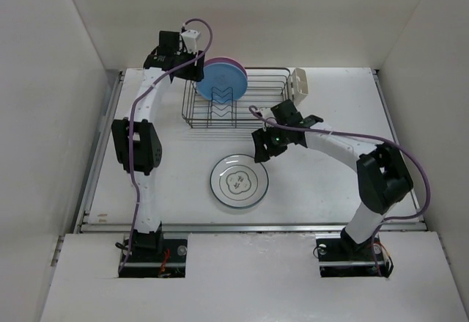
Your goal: Unload the plates from the dish rack
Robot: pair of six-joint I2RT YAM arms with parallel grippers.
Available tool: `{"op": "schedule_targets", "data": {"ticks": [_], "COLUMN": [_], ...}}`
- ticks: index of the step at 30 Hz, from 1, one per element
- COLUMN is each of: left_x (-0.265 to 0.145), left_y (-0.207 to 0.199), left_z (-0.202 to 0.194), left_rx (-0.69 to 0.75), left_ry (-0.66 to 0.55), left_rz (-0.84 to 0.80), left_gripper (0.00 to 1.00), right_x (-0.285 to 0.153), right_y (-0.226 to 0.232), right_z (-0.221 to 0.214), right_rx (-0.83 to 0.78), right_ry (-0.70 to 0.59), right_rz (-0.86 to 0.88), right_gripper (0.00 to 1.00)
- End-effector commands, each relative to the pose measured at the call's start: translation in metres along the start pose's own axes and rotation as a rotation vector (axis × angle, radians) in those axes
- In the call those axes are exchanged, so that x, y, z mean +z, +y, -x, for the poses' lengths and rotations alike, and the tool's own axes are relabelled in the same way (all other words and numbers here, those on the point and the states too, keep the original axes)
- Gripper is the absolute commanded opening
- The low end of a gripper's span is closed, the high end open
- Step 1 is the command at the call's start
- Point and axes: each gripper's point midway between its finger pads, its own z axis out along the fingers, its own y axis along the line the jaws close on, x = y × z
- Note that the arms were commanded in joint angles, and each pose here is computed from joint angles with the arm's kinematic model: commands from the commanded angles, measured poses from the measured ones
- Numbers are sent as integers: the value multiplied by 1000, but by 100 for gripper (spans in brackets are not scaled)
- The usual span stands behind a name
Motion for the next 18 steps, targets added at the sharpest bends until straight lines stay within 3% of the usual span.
{"op": "schedule_targets", "data": {"ticks": [1, 7, 11, 18], "left_x": [8, 27, 34, 53], "left_y": [-8, -8, -9, -5], "left_z": [9, 9, 10, 3], "left_rx": [61, 86, 64, 32], "left_ry": [-45, -56, -59, -47], "left_rz": [-42, -21, -31, -21], "left_gripper": [60, 60, 47, 40], "right_x": [-14, -27, -28, -20], "right_y": [-3, -9, -9, -9], "right_z": [29, 47, 54, 55], "right_rx": [-59, -69, -73, -55], "right_ry": [-81, -162, -172, -142], "right_rz": [-85, -152, -151, -144], "right_gripper": [63, 66, 66, 66]}}
